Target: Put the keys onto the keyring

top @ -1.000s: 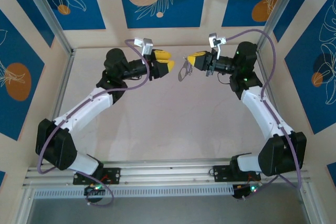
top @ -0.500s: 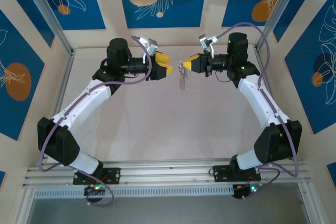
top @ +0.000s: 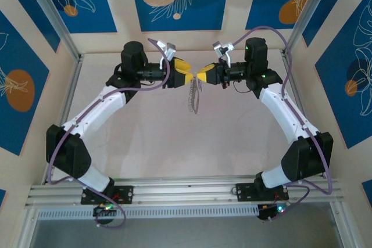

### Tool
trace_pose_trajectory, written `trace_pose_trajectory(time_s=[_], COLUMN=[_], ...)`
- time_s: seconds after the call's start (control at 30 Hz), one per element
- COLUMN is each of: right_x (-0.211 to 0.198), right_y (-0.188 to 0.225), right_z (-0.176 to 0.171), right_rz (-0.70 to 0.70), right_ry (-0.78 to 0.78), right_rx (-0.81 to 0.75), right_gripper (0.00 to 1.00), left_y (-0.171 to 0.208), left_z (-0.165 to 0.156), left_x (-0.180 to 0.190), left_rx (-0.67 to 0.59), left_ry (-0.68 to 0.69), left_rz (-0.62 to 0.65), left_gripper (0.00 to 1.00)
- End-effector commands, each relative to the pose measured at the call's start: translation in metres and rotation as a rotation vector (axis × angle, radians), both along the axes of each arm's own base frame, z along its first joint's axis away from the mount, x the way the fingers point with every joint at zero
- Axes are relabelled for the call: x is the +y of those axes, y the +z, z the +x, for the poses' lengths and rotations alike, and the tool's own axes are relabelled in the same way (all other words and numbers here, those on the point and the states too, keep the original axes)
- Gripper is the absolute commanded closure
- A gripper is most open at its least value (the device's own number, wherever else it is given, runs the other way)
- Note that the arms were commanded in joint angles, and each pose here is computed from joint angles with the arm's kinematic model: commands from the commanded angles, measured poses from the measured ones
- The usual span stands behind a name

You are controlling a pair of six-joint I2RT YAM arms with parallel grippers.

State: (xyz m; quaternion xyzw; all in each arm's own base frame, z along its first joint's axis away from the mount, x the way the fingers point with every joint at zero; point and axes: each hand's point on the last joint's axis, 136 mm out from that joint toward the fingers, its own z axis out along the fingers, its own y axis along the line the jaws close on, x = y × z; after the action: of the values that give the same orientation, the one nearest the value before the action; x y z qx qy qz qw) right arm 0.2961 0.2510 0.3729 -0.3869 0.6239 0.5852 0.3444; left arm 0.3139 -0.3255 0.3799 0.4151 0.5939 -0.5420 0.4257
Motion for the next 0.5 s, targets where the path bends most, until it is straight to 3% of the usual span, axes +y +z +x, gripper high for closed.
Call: trace_pose_trajectory(time_s=[0.0,0.17,0.47], right_x=[0.0030,0.0035,0.0034], right_y=[-0.0009,-0.0006,0.0000], right_z=[-0.0047,-0.0034,-0.0010], right_rz=[0.002,0.003,0.006], right_ry=[0.024,0.017,0.004], right_rx=[-0.007,-0.011,-0.016], right_gripper=[1.00,1.00,1.00], left_y=[0.0073,0.0060,0.0009], left_z=[-0.0008,-0.0014,-0.0010], left_x=[0.0007,-0.0011,-0.0031], left_rx=[-0.009,0.007,0.025], left_ry=[-0.037,-0.053,-0.066], left_rz=[-0.038,-0.042,-0.039], left_gripper=[0.47,0.55,0.59])
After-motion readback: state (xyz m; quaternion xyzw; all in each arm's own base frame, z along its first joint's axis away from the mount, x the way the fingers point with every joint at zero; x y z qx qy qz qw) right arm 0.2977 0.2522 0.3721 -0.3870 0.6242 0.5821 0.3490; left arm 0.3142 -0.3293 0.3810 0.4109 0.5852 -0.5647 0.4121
